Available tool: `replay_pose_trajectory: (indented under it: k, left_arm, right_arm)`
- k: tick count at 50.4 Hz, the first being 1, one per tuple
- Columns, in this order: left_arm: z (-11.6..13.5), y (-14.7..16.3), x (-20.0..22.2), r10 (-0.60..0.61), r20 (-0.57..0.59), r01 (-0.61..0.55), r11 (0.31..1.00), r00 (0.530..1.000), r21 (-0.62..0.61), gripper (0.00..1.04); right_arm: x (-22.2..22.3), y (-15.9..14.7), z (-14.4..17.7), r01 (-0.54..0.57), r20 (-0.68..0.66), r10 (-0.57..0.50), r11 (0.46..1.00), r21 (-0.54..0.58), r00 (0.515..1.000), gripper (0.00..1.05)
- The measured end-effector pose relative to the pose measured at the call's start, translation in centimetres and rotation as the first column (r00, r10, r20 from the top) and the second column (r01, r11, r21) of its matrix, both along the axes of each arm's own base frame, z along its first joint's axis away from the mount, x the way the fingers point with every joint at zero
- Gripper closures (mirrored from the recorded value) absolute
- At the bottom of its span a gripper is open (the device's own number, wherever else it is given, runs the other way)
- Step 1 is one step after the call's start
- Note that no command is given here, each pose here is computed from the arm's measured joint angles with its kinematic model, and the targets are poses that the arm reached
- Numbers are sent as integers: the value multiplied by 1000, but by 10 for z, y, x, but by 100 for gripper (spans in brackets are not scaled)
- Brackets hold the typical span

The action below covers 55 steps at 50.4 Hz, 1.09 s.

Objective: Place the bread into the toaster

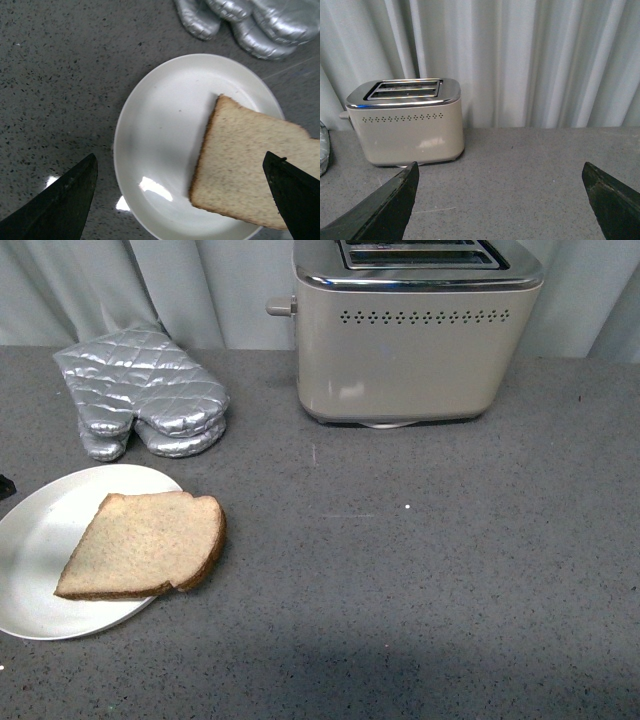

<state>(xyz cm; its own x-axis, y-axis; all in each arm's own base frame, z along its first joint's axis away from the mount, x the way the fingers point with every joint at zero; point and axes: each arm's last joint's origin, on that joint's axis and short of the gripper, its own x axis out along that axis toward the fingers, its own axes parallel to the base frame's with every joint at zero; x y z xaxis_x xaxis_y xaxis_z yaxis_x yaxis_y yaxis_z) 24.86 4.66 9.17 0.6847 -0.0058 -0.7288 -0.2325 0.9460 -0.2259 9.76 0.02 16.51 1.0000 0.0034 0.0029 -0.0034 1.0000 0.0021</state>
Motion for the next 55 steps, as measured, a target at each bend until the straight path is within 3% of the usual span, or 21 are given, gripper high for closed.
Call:
replay_pose_trajectory:
  k: [12, 27, 32, 55]
  left_arm:
    - [-22, 11, 15, -42, -126, 48, 998, 991, 40, 7]
    - [-38, 15, 30, -51, -199, 69, 994, 979, 87, 7]
    - [-42, 16, 34, -55, -221, 77, 993, 974, 91, 19]
    - [-44, 4, 40, -94, -291, 110, 993, 952, 38, 102]
  right_arm:
    - [0, 0, 0, 0, 0, 0, 1000, 0, 1000, 10]
    - [0, 0, 0, 0, 0, 0, 1000, 0, 1000, 10]
    - [0, 0, 0, 0, 0, 0, 1000, 0, 1000, 10]
    - [0, 0, 0, 0, 0, 0, 1000, 0, 1000, 10]
